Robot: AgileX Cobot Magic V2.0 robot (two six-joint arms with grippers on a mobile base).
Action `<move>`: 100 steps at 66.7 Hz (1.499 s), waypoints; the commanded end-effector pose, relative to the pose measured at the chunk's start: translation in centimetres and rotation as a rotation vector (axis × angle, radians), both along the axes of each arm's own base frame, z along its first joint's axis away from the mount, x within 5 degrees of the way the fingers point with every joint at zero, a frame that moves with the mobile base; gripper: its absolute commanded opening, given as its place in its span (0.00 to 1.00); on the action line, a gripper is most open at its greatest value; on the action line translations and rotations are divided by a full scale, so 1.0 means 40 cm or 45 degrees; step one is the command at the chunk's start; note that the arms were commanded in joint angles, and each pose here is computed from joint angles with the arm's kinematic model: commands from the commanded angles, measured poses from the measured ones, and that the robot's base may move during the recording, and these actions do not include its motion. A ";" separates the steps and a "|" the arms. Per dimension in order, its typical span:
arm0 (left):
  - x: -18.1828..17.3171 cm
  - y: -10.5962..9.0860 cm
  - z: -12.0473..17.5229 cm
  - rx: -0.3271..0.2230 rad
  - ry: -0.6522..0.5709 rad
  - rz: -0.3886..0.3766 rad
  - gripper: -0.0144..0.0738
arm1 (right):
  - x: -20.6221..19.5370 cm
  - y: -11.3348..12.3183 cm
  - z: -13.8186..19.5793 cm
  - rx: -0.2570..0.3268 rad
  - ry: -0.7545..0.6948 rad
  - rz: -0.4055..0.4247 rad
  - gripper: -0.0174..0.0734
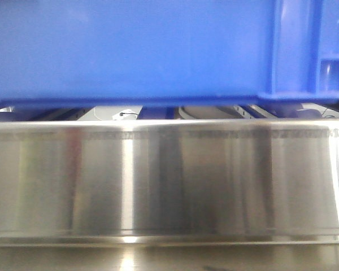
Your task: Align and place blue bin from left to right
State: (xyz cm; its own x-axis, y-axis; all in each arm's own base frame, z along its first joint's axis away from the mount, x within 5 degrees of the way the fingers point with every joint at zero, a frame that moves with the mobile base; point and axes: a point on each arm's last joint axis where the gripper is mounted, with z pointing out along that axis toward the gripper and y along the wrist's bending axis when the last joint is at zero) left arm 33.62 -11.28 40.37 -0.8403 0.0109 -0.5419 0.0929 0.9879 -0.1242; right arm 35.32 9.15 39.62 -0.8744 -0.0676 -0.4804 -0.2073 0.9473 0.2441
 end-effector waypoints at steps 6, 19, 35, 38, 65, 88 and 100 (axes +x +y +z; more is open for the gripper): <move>-0.069 -0.034 0.103 -0.263 -0.162 -0.116 0.04 | -0.040 0.007 0.092 0.135 -0.206 -0.023 0.11; -0.107 -0.032 0.146 -0.356 -0.218 -0.137 0.04 | -0.086 -0.003 0.152 0.162 -0.320 -0.028 0.11; -0.153 -0.019 0.205 -0.433 -0.350 -0.147 0.04 | -0.116 -0.010 0.207 0.182 -0.409 -0.024 0.11; -0.155 -0.018 0.208 -0.433 -0.357 -0.149 0.04 | -0.116 -0.010 0.207 0.182 -0.409 -0.024 0.11; -0.153 -0.011 0.205 -0.384 -0.362 -0.137 0.04 | -0.116 -0.010 0.207 0.182 -0.411 -0.024 0.11; -0.146 -0.013 0.215 -0.408 -0.427 -0.131 0.04 | -0.116 -0.010 0.207 0.183 -0.414 -0.025 0.11; -0.138 -0.014 0.230 -0.441 -0.515 -0.122 0.04 | -0.116 -0.010 0.207 0.183 -0.414 -0.025 0.11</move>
